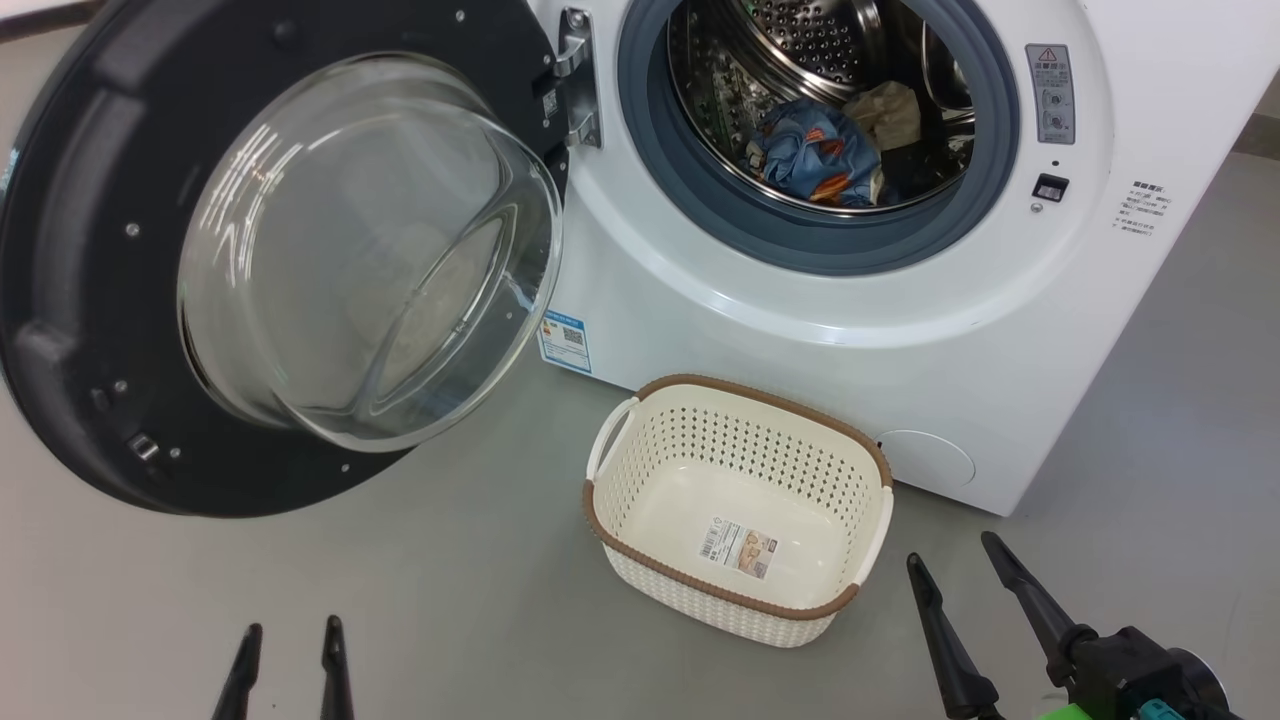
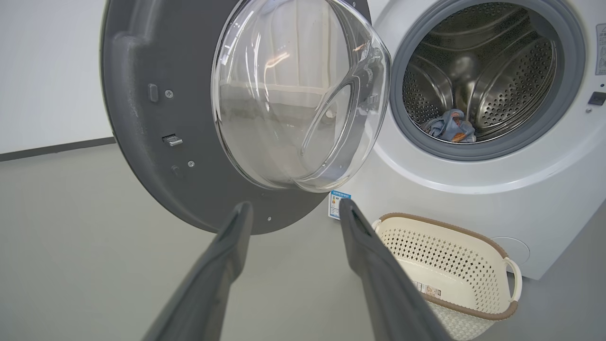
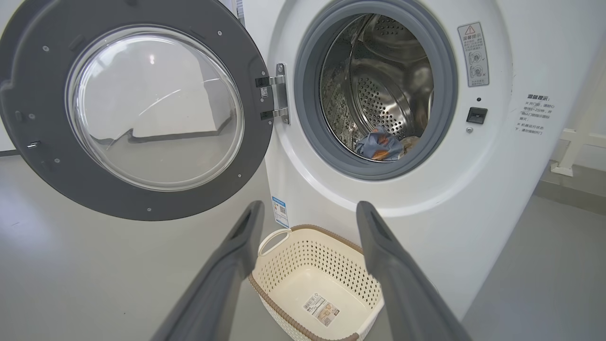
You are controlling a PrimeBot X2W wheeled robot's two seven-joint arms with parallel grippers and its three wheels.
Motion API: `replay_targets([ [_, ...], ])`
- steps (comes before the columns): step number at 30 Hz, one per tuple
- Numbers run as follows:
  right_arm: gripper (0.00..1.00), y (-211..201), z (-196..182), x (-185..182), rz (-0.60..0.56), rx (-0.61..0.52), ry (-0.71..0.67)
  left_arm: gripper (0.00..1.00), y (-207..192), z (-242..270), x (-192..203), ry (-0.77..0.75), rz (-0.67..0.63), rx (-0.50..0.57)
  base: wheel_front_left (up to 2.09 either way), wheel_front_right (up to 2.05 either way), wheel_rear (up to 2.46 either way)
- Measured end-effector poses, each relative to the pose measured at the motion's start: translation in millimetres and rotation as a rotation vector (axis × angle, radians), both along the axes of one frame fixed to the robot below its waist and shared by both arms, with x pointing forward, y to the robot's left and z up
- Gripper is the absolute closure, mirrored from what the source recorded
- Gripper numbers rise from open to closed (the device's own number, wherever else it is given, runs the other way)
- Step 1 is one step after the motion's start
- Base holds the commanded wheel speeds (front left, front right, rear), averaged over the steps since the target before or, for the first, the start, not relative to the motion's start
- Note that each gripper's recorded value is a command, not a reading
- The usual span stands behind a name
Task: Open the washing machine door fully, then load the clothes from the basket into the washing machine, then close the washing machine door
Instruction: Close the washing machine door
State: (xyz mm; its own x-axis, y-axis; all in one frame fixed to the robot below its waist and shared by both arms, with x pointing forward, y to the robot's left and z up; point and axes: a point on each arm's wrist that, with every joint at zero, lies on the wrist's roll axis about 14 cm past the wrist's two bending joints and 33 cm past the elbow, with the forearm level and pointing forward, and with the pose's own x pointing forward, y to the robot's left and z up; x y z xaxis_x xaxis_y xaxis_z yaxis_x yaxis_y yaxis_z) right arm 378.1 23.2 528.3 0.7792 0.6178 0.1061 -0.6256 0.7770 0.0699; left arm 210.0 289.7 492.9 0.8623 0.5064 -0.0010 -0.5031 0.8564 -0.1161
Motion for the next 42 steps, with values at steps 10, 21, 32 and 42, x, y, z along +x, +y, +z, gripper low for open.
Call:
replay_targets([
  [10, 0.0, 0.5, 0.3, -0.8, 0.002, -0.002, -0.002, 1.0, 1.1, 1.5, -1.0, -0.006, 0.001, 0.005, 0.0, 0.0, 0.0],
  [21, 0.0, -2.0, -1.1, -0.1, -0.006, -0.002, 0.002, 1.0, -6.4, 8.5, 7.7, -0.073, -0.038, -0.073, 0.0, 0.0, 0.0],
  [32, 0.0, -2.8, 0.9, 3.2, -0.009, 0.003, -0.001, 1.0, 9.8, 44.9, 6.8, -0.572, -0.01, -0.648, 0.0, 0.0, 0.0],
  [42, 0.0, -1.9, -0.8, 7.6, -0.006, -0.001, 0.007, 1.0, 69.7, 95.4, -26.4, -1.093, 0.079, -1.002, 0.0, 0.0, 0.0],
])
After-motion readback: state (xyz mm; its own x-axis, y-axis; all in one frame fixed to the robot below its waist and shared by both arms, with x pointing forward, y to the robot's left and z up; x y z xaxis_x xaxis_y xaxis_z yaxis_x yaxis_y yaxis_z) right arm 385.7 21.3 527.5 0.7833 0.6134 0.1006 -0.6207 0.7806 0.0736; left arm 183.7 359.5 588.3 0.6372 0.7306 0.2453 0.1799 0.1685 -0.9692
